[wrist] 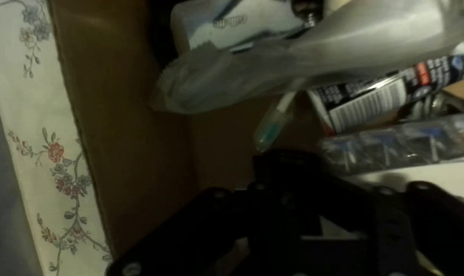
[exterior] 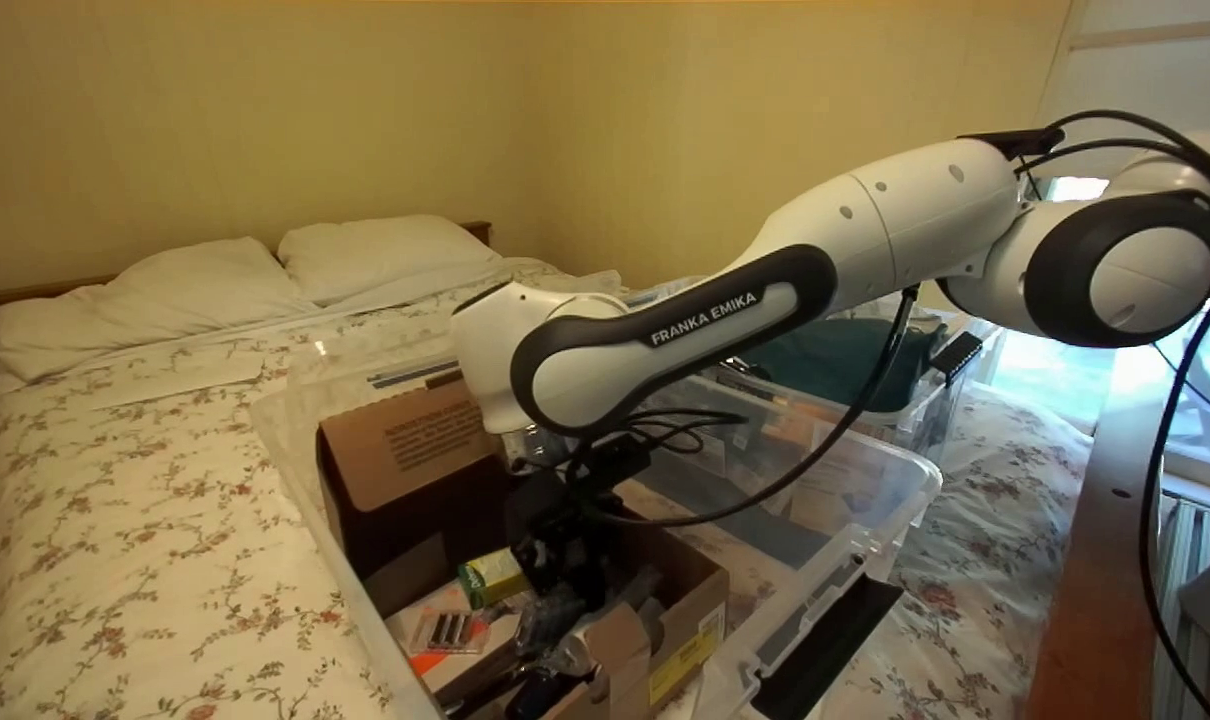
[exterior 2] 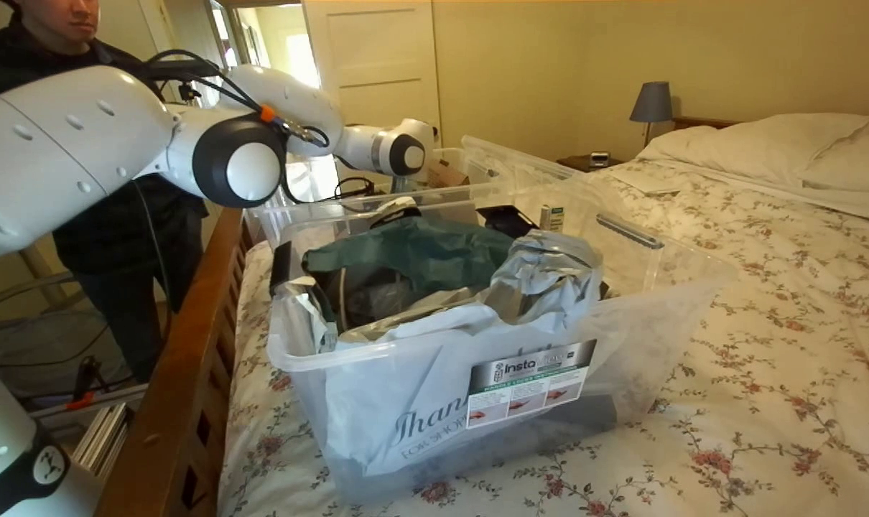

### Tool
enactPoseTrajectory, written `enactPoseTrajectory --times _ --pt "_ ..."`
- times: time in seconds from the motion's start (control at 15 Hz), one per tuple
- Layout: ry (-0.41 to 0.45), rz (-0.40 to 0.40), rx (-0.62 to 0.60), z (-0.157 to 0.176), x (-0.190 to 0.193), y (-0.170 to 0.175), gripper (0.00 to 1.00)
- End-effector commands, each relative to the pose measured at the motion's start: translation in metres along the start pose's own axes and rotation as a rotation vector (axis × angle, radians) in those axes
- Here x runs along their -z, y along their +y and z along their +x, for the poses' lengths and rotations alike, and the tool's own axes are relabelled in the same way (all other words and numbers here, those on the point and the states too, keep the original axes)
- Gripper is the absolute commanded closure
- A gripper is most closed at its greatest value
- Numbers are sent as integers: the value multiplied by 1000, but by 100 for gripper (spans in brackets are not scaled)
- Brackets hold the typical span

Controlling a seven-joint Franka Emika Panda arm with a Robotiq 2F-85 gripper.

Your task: Shift one object to the crate on the right

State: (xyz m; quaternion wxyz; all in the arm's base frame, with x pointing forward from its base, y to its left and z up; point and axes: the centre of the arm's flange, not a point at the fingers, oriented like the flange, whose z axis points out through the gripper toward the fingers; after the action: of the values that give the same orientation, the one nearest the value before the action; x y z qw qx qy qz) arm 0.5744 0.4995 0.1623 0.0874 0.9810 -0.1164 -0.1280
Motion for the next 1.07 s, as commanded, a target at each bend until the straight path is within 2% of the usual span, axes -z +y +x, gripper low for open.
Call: enactPoseTrajectory --times 0.0,0.2,0.33,0.4,0.47,0.53,0.73,1.0 --pt "91 43 -126 -64 48 24 100" --pt "130 72 -206 -87 78 16 100" --pt "153 37 -259 -98 86 11 100" --pt "179 2 -295 -101 86 9 74" --pt "205 -16 -332 -101 84 6 73" --pt "248 -30 -350 -100 78 0 68" --pt "278 -59 -357 -95 52 -21 46" --pt "298 -69 -367 -84 29 -28 19"
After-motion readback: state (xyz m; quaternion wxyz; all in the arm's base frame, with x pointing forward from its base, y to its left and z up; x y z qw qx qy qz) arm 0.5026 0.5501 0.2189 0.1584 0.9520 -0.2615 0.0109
